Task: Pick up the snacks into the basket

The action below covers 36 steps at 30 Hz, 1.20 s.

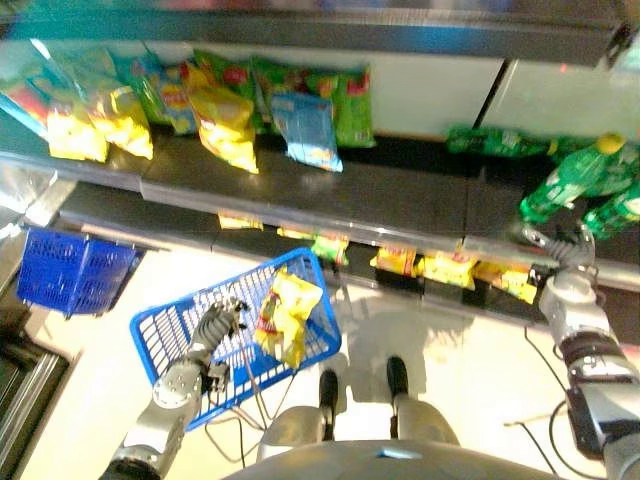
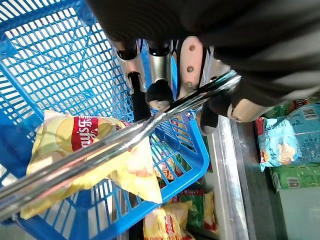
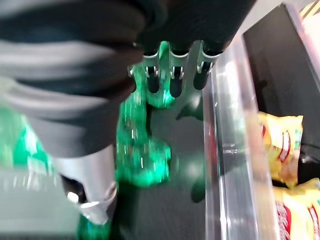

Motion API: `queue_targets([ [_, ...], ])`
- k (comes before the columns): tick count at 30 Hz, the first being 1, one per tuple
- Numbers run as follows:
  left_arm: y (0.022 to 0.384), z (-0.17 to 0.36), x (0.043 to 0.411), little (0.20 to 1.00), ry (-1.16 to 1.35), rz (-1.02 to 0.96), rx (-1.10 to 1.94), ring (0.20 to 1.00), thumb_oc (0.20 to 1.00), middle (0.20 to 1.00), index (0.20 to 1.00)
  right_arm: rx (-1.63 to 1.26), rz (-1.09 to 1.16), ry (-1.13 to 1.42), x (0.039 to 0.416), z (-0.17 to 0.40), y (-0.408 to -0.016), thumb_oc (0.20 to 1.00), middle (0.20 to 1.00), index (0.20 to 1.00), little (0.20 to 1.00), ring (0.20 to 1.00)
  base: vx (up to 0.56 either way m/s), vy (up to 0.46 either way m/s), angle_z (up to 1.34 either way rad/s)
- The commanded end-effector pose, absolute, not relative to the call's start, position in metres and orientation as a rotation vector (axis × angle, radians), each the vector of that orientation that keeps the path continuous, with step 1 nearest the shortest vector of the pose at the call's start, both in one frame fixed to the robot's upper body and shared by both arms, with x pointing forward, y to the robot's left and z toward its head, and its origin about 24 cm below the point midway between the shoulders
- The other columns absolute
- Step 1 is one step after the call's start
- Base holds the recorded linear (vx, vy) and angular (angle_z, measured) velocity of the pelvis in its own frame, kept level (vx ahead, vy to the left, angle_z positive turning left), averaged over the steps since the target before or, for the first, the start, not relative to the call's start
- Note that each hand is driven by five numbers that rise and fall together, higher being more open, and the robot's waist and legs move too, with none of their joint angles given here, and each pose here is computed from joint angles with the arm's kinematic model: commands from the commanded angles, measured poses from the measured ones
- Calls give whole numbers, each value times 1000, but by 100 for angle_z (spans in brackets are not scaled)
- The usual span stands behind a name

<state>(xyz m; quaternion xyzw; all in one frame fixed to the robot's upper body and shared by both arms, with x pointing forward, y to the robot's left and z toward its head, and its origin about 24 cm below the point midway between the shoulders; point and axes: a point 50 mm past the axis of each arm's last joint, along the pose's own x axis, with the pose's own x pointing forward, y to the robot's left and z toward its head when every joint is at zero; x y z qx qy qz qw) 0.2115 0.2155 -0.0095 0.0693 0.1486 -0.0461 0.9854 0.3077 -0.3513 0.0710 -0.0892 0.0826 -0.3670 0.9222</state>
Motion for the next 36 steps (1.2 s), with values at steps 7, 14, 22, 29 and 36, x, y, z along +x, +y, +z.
queue_targets([
  [7,179,50,233,200,-32,-241,1,200,200,200,200,-256,-698,-158,336,163,-349,1000,1000,1000,1000,1000,-51,-34,-7],
  [14,174,50,235,200,-34,-240,-4,200,200,200,200,-273,-725,-205,342,186,-351,1000,1000,1000,1000,1000,0,0,0],
  [22,168,55,238,200,-54,-258,14,200,200,200,200,-238,-769,-232,348,206,-355,1000,1000,1000,1000,1000,0,0,0],
  [29,167,60,237,200,-68,-278,17,200,200,200,200,-199,-802,-209,352,221,-363,1000,1000,1000,1000,1000,0,-2,1],
  [36,164,62,235,200,-73,-299,5,200,200,200,200,-186,-820,-195,353,235,-370,1000,1000,1000,1000,1000,-4,-23,8],
])
